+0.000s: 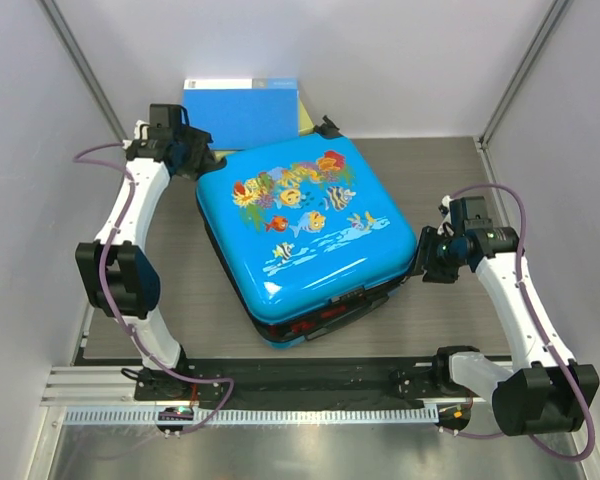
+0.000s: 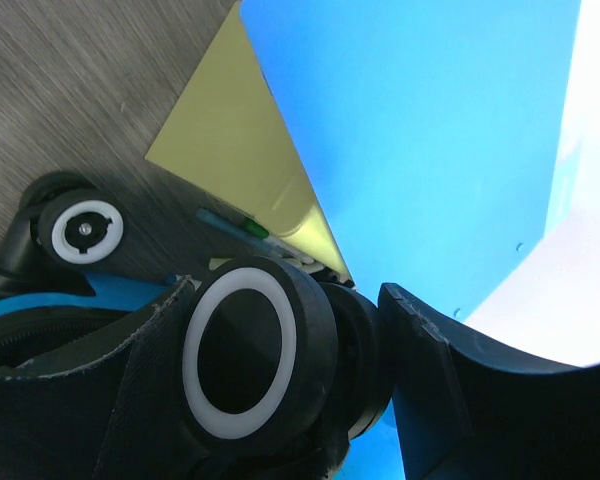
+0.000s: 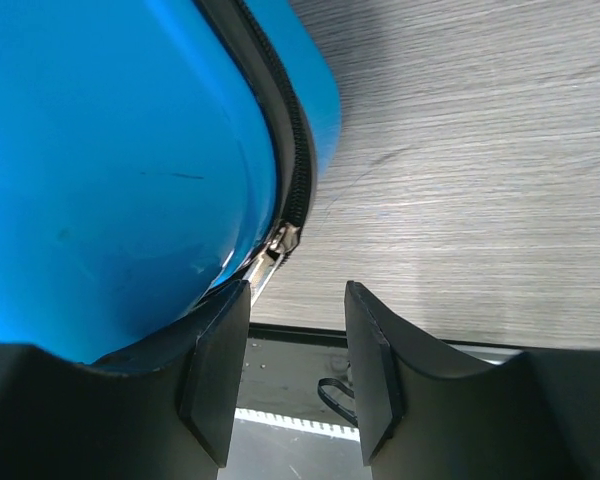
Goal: Pack the luggage
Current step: Zip the luggage at the center of the board.
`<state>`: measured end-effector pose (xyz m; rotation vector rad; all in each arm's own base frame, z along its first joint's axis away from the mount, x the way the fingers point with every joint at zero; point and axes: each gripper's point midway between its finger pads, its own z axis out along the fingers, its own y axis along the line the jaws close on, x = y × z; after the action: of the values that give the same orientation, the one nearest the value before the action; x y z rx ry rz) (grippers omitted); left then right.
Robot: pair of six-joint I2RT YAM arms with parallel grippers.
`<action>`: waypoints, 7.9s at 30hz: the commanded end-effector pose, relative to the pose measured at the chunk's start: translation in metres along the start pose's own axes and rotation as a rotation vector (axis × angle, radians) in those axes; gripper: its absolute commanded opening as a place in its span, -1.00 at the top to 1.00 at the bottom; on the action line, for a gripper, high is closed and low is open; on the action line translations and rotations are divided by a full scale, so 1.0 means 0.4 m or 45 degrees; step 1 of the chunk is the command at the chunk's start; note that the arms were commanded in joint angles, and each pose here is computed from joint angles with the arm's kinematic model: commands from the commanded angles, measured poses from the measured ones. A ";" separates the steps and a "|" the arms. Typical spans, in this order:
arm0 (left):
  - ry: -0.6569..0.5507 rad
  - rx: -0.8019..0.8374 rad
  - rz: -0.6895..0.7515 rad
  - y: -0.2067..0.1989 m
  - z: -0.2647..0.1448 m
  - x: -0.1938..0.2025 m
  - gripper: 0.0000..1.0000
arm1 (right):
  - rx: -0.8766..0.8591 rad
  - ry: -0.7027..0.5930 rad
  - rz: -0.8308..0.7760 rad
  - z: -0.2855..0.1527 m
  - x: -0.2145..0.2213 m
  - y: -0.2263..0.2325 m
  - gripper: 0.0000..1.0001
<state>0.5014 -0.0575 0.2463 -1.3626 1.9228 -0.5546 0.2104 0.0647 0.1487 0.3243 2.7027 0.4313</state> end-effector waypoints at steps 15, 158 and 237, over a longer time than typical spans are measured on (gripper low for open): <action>-0.067 0.284 -0.289 -0.118 -0.149 -0.048 1.00 | -0.126 -0.125 -0.096 0.024 -0.048 0.094 0.01; 0.032 -0.025 0.194 0.044 -0.026 0.125 1.00 | -0.227 -0.139 -0.085 0.041 0.048 0.079 0.97; 0.034 0.077 0.438 0.096 -0.009 0.030 -0.25 | -0.015 -0.260 0.153 0.093 0.042 -0.010 0.05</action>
<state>0.4651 -0.0249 0.2024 -1.0293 2.0916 -0.2804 0.2066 0.0823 0.1175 0.4864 2.4785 0.4924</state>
